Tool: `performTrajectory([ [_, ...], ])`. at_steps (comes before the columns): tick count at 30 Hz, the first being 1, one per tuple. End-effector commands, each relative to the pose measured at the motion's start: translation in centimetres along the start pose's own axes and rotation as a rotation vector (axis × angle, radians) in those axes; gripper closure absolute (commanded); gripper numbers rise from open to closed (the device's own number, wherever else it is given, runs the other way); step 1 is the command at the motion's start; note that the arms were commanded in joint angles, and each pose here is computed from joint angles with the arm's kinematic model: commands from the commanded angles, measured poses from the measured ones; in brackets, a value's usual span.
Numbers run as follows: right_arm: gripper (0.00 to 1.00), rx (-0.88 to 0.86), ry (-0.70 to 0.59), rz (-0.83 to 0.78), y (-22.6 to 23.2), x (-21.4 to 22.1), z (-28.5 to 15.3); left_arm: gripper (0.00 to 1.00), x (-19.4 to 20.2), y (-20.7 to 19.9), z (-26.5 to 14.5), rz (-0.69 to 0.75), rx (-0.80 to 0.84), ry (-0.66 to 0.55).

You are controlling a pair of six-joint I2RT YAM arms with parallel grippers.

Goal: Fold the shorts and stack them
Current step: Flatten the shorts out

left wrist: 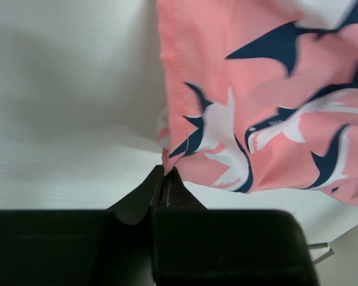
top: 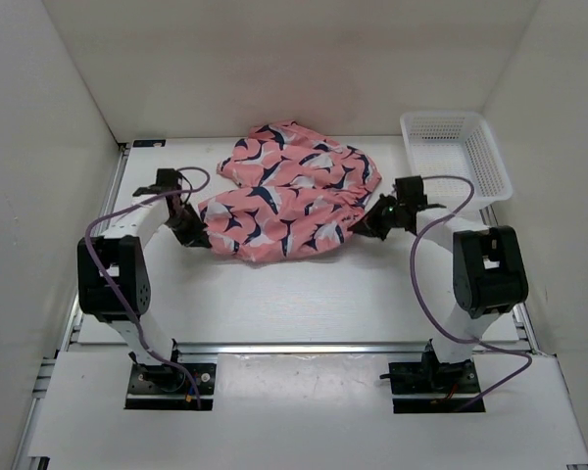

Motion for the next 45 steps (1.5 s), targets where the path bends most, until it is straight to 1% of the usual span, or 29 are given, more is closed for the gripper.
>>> performTrajectory([
  [1,1.0,0.009,-0.125,-0.121,4.2,-4.2,-2.3,0.9,-3.1,-2.3,-6.2,0.027,0.08,-0.195],
  [3,1.0,0.018,-0.192,-0.177,5.9,-5.6,-4.6,0.9,-3.8,-3.1,-8.7,0.029,0.11,-0.254],
  [4,1.0,0.06,-0.198,-0.19,6.0,-5.5,-5.5,0.9,-4.7,-3.8,-11.1,0.028,0.149,-0.311],
  [5,1.0,0.071,-0.232,-0.253,7.2,-5.9,-6.6,0.9,-4.6,-3.6,-12.1,0.031,0.143,-0.314],
  [6,1.0,0.089,-0.266,-0.275,7.6,-5.9,-7.9,0.9,-4.6,-3.8,-13.0,0.034,0.153,-0.325],
  [7,1.0,0.132,-0.287,-0.277,7.3,-5.8,-8.6,0.9,-5.0,-3.8,-14.4,0.036,0.166,-0.357],
  [8,1.0,0.164,-0.281,-0.28,6.3,-5.1,-8.8,0.9,-5.0,-3.4,-14.9,0.025,0.164,-0.364],
  [9,1.0,0.162,-0.315,-0.289,6.4,-4.5,-10.0,0.9,-4.6,-3.2,-15.3,0.037,0.165,-0.368],
  [12,1.0,0.229,-0.305,-0.255,2.7,-1.2,-10.5,0.9,-2.7,-1.0,-14.7,0.018,0.128,-0.358],
  [13,1.0,0.229,-0.314,-0.248,2.2,0.1,-11.0,0.9,-0.9,0.7,-13.3,-0.017,0.093,-0.325],
  [14,1.0,0.265,-0.258,-0.219,-0.3,2.3,-10.0,0.9,0.0,1.5,-12.5,-0.032,0.085,-0.312],
  [15,1.0,0.286,-0.239,-0.216,-1.5,3.5,-9.7,0.9,0.9,2.4,-11.5,-0.057,0.074,-0.294],
  [16,0.96,0.276,-0.243,-0.216,-2.0,4.5,-9.9,0.86,2.8,3.9,-9.6,-0.08,0.062,-0.244],
  [17,0.86,0.304,-0.2,-0.199,-3.7,6.1,-9.3,0.78,3.8,4.3,-8.8,-0.09,0.081,-0.211],
  [18,0.75,0.31,-0.192,-0.196,-4.3,6.6,-9.2,0.72,4.4,4.9,-8.2,-0.095,0.067,-0.194],
  [19,0.57,0.309,-0.194,-0.197,-4.5,6.9,-9.4,0.52,4.8,5.2,-7.9,-0.104,0.071,-0.184],
  [20,0.47,0.323,-0.191,-0.193,-4.8,7.0,-9.4,0.39,5.4,4.9,-7.7,-0.083,0.085,-0.173],
  [21,0.34,0.332,-0.197,-0.193,-4.8,7.1,-9.6,0.33,5.7,4.6,-7.8,-0.067,0.093,-0.174],
  [22,0.31,0.34,-0.204,-0.193,-4.7,6.9,-9.8,0.24,5.6,4.2,-8.1,-0.055,0.103,-0.18],
  [23,0.29,0.357,-0.206,-0.19,-4.6,6.9,-10.3,0.17,5.8,4.2,-8.3,-0.064,0.111,-0.172],
  [25,0.29,0.388,-0.245,-0.207,-4.2,6.2,-11.0,0.17,5.9,4.1,-8.5,-0.08,0.119,-0.177],
  [27,0.29,0.376,-0.274,-0.202,-3.8,6.3,-11.7,0.19,6.5,4.9,-7.7,-0.158,0.086,-0.176],
  [29,0.29,0.35,-0.262,-0.166,-4.0,6.5,-11.8,0.2,7.9,6.0,-6.4,-0.265,0.069,-0.148],
  [32,0.28,0.307,-0.235,-0.113,-4.6,7.4,-11.6,0.2,9.0,7.3,-5.0,-0.361,0.039,-0.149],
  [34,0.28,0.272,-0.212,-0.092,-5.3,8.3,-11.6,0.19,8.7,7.4,-4.7,-0.359,0.042,-0.166],
  [41,0.27,0.192,-0.156,-0.008,-6.6,9.6,-10.3,0.17,7.8,7.3,-1.5,-0.365,-0.016,-0.113],
  [43,0.27,0.153,-0.149,0.012,-6.5,9.6,-9.6,0.24,7.6,6.9,-0.5,-0.355,-0.02,-0.101],
  [44,0.27,0.147,-0.142,0.025,-6.5,9.4,-9.2,0.3,7.4,7.0,0.0,-0.357,-0.032,-0.103],
  [45,0.27,0.148,-0.141,0.039,-6.8,9.3,-8.8,0.4,7.6,6.3,0.4,-0.339,-0.033,-0.091],
])
Point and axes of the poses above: each gripper's point midway between its finger pads, its own z axis out along the fingers, its own y axis along the line the jaws close on, x = y × z, the point moved 6 cm from there along -z, back along the fingers, and after that the axes turned 7 degrees about -z, right-handed, at the moved point
